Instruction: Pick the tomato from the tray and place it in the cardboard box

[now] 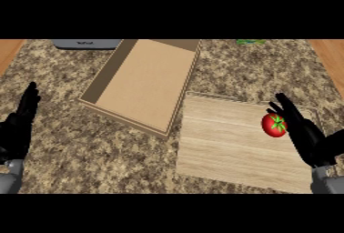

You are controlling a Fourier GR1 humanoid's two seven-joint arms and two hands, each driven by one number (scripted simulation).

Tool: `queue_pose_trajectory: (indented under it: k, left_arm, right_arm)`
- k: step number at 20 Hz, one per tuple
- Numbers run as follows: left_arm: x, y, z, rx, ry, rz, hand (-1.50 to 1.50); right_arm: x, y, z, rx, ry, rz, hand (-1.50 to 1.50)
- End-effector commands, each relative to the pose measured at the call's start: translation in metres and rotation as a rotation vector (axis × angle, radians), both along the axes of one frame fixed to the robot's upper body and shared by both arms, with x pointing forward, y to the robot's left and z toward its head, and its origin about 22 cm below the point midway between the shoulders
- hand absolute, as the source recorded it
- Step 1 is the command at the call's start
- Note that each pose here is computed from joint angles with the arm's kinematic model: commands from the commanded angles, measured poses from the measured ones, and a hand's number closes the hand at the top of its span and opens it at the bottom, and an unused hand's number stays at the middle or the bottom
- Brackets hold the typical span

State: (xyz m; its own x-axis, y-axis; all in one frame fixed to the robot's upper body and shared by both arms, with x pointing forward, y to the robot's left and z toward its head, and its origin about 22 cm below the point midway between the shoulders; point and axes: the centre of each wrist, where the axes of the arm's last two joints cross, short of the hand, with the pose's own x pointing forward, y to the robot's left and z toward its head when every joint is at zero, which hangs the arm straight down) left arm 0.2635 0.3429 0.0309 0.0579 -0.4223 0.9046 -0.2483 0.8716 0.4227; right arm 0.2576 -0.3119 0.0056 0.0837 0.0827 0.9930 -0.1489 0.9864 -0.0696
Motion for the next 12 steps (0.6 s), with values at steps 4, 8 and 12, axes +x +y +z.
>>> queue_pose_trajectory:
  k: [4,8,12]
  left_arm:
    - [0.009,0.009,0.008,0.083,0.042,0.039,0.0]
    - [-0.007,0.012,-0.013,0.083,0.128,0.027,0.0]
    - [-0.003,0.017,-0.014,0.098,0.121,0.04,0.0]
  right_arm:
    - [0.041,-0.017,0.055,0.133,-0.144,0.406,-1.5]
    - [0.052,-0.018,0.155,-0.412,-0.445,0.594,-1.5]
    - [0.031,-0.055,0.045,-0.04,-0.358,0.648,-1.5]
